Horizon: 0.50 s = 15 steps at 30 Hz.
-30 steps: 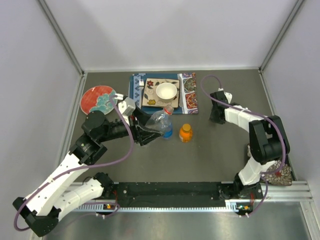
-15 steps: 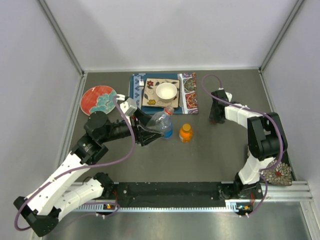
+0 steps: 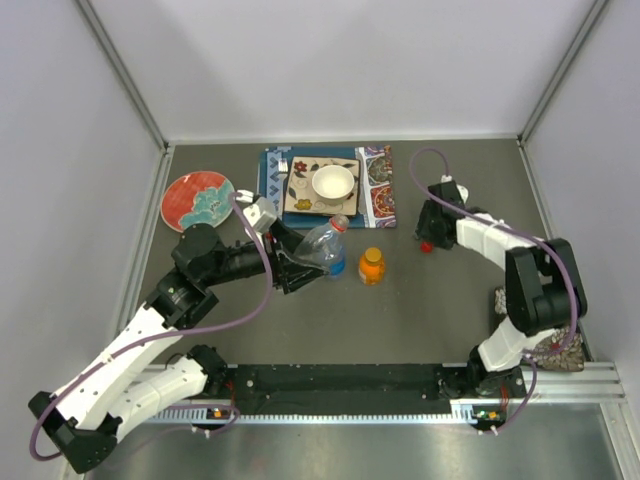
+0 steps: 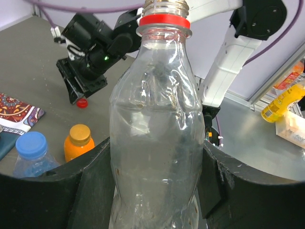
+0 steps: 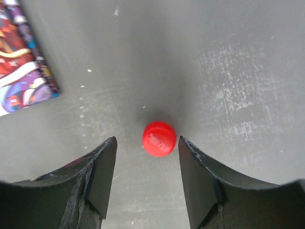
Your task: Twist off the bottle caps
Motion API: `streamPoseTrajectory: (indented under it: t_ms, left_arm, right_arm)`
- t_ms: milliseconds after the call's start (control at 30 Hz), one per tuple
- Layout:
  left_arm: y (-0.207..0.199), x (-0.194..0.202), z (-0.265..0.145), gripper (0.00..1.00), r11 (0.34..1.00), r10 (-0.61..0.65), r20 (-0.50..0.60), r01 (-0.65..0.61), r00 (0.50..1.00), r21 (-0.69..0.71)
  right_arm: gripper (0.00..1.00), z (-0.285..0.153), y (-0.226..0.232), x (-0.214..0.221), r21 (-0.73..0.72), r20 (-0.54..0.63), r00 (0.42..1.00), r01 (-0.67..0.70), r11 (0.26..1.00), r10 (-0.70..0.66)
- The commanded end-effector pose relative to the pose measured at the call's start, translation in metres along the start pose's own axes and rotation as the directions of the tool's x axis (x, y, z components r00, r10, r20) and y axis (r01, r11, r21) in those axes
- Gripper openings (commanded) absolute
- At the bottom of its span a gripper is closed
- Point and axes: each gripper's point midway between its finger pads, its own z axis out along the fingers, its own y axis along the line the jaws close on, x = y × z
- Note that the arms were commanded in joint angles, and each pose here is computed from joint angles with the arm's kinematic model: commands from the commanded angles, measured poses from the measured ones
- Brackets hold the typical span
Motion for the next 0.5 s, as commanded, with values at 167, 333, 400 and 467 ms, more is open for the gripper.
streamPoseTrajectory:
  t_ms: [167, 333, 400, 467]
  left_arm:
    - [0.003, -0.007, 0.005, 0.30, 1.000, 0.025, 0.030, -0.025, 0.999, -0.006]
    - [0.010, -0.009, 0.012, 0.30, 0.999, 0.028, 0.021, -0.028, 0.999, -0.018]
    - [0.013, -0.011, 0.015, 0.30, 0.999, 0.030, 0.016, -0.029, 0.999, -0.025]
    - [0.012, -0.015, 0.017, 0.30, 0.999, 0.036, 0.014, -0.036, 0.999, -0.020]
  right_arm:
    - [0.64, -0.168, 0.056, -0.110, -0.361, 0.336, 0.916, -0.088, 0.929, 0.217]
    - [0.80, -0.293, 0.118, -0.110, -0.698, 0.453, 0.863, 0.187, 0.691, 0.224]
    - [0.81, -0.332, 0.140, -0.089, -0.739, 0.503, 0.851, 0.332, 0.586, 0.153]
    - [0.83, -0.375, 0.146, -0.080, -0.777, 0.538, 0.826, 0.410, 0.477, 0.169]
